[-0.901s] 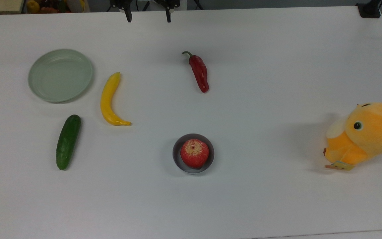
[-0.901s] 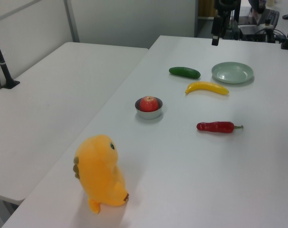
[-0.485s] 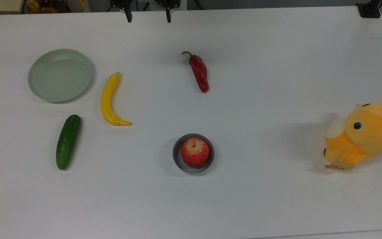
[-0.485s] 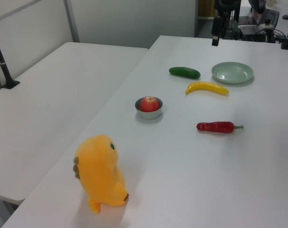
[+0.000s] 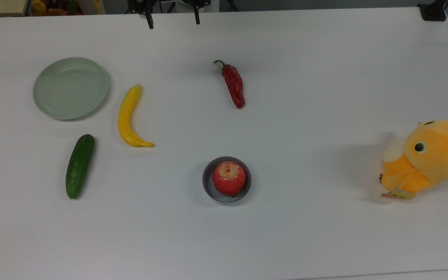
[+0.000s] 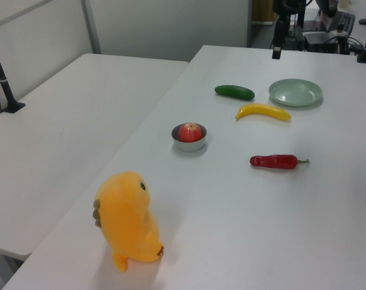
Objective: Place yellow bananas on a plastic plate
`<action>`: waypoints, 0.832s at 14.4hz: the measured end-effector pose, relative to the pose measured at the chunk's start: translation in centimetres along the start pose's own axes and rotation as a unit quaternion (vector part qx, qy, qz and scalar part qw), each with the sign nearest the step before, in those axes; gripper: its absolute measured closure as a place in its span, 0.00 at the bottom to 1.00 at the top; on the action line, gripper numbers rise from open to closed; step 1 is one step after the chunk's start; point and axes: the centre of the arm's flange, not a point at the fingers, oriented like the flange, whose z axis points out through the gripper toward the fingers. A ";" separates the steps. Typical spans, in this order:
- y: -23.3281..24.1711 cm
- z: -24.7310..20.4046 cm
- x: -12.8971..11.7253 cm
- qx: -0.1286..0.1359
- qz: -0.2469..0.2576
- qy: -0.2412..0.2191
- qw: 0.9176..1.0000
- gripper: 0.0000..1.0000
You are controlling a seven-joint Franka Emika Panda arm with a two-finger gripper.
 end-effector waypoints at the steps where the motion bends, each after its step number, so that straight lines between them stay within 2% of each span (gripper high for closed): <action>1: 0.8 0.0 -0.1 -0.001 -0.027 0.000 1.000 0.00; 5: 3.2 0.2 -0.5 -0.001 -0.048 -0.002 0.999 0.00; 9: 4.7 1.7 -0.3 0.001 -0.039 -0.015 0.999 0.00; 12: 7.4 4.3 0.3 0.001 -0.018 -0.025 1.000 0.00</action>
